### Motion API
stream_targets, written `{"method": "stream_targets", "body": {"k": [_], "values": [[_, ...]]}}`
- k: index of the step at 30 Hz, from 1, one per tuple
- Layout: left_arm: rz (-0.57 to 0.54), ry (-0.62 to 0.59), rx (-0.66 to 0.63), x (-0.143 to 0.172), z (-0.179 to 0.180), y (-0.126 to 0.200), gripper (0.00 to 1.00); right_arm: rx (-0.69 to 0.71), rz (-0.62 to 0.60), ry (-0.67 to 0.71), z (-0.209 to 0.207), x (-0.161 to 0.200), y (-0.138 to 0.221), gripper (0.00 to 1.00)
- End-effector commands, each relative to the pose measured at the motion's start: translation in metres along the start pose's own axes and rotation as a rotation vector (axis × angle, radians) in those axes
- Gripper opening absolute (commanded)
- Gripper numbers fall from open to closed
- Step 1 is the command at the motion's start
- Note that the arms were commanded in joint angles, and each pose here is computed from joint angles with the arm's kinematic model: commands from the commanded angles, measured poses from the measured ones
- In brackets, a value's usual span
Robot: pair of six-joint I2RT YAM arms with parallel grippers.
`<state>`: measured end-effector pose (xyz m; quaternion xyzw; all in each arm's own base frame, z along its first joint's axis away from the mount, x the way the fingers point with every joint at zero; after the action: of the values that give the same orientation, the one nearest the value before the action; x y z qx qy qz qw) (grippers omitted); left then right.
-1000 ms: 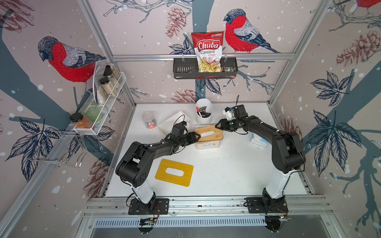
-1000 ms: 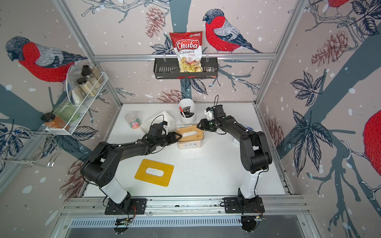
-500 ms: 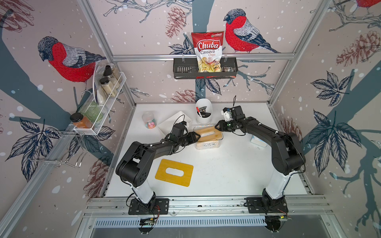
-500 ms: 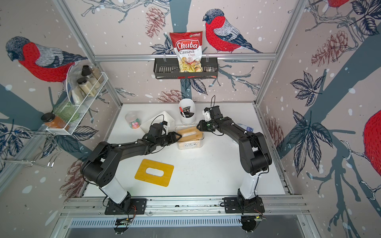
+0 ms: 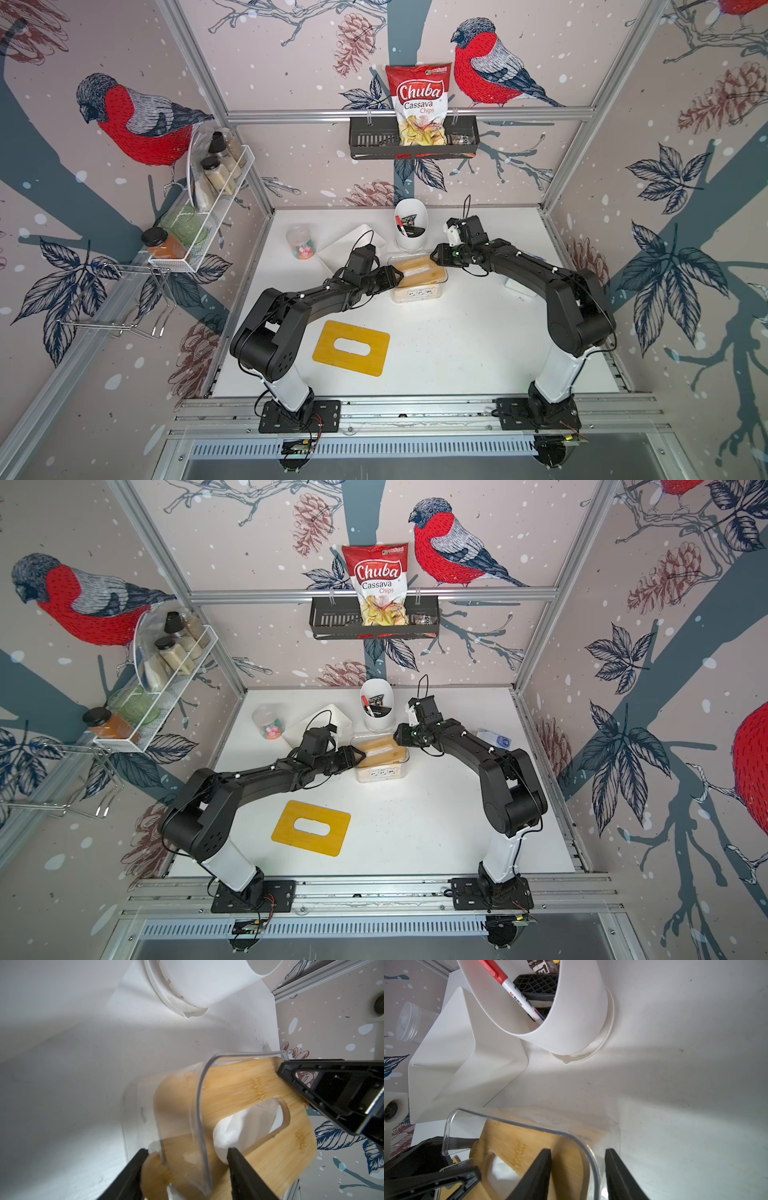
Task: Put the tissue paper into the tissue box
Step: Close the box lid on the tissue box.
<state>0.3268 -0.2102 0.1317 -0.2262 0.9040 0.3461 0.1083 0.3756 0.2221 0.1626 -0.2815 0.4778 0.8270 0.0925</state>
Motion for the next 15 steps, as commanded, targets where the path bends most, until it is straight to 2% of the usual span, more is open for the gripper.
{"method": "stream_targets", "body": {"k": [1, 15], "values": [[-0.009, -0.059, 0.155, -0.0033, -0.0287, 0.0053, 0.62, -0.054, 0.094, -0.032, 0.0052, 0.0165, 0.0002, 0.49], [-0.033, -0.064, 0.139, -0.0046, -0.0267, 0.0115, 0.64, -0.099, 0.074, -0.037, 0.0003, 0.0083, 0.01, 0.58]]}}
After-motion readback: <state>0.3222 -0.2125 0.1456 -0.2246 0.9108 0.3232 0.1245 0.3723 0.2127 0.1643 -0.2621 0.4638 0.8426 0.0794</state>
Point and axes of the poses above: each gripper's point midway between its finger pads, its own y axis back along the fingers, its own z axis along the line the jaws close on, x = y × z, the point moved 7 cm from there along y, back along the fingers, and after that the axes turned 5 degrees about y, right-handed, at the moved point
